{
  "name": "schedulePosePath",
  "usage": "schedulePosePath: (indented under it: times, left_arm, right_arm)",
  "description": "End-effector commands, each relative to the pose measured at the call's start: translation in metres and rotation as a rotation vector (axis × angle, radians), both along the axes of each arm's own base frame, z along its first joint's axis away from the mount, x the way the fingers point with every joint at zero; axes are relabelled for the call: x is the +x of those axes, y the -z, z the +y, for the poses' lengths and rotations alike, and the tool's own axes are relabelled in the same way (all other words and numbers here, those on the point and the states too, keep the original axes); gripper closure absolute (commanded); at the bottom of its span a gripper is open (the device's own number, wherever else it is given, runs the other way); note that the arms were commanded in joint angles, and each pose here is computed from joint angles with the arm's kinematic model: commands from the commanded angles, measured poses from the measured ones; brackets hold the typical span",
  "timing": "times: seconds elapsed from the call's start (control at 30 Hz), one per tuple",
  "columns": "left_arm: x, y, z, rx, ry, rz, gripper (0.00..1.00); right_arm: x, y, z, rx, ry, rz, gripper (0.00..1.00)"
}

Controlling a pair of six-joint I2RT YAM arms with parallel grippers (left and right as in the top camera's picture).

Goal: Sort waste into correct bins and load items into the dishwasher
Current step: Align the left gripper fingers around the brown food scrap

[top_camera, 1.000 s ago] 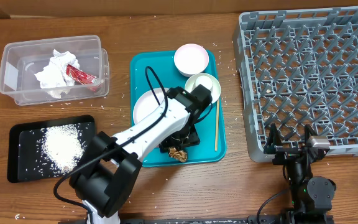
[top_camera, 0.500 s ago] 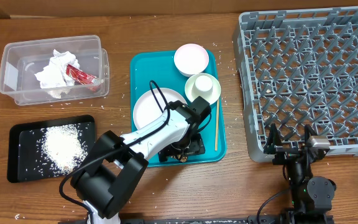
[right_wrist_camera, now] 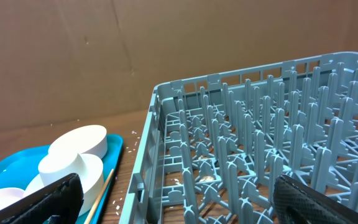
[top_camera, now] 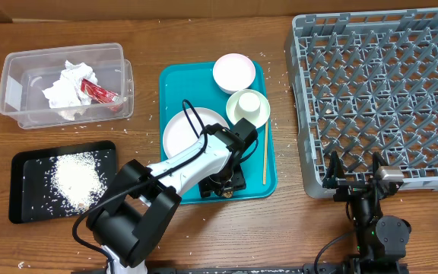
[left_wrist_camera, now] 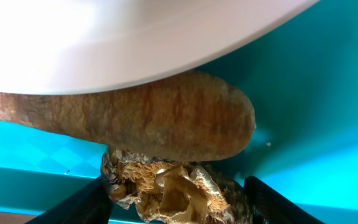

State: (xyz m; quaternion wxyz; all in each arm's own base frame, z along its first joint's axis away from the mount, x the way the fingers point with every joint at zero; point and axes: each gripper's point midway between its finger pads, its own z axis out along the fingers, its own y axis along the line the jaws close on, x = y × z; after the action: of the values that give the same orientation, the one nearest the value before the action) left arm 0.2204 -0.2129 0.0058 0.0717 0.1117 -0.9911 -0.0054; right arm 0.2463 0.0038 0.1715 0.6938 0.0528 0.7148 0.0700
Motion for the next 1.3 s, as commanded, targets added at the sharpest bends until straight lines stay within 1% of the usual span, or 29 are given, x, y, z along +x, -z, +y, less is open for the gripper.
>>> schedulePosePath:
  times: [0.0, 0.4, 0.6, 0.8, 0.9, 0.97, 1.07, 1.13, 1.27]
  left_arm:
    - [-0.001, -0.002, 0.0, -0.007, 0.001, 0.004, 0.34]
    - [0.003, -0.026, 0.006, 0.028, -0.008, 0.029, 0.34]
    - [0.02, -0.047, 0.027, 0.109, -0.039, 0.001, 0.33]
    - [0.05, -0.075, 0.074, 0.165, -0.176, 0.002, 0.33]
    - [0.064, -0.082, 0.095, 0.133, -0.19, 0.009, 0.33]
    - [0.067, -0.082, 0.1, 0.085, -0.188, 0.033, 0.33]
    - [0.063, -0.082, 0.089, -0.037, -0.131, 0.08, 0.31]
    - [0.061, -0.083, 0.079, -0.093, -0.067, 0.09, 0.3]
    - [0.05, -0.079, 0.059, -0.097, 0.023, 0.094, 0.24]
  right_arm:
    - [0.0, 0.002, 0.0, -0.006, 0.004, -0.004, 0.0]
    - [0.0, 0.002, 0.0, -0.006, 0.004, -0.004, 0.0]
    - [0.0, 0.002, 0.0, -0.006, 0.004, -0.004, 0.0]
    - [0.0, 0.002, 0.0, -0.006, 0.004, -0.004, 0.0]
    - [0.0, 0.002, 0.0, -0.006, 0.004, -0.004, 0.0]
    - [0.0, 0.002, 0.0, -0.006, 0.004, -0.004, 0.0]
    - [0.0, 0.002, 0.0, -0.006, 0.004, -0.004, 0.0]
    - [0.0, 0.002, 0.0, -0.006, 0.004, -0.004, 0.0]
    - [0.0, 0.002, 0.0, -0.006, 0.004, -0.004, 0.0]
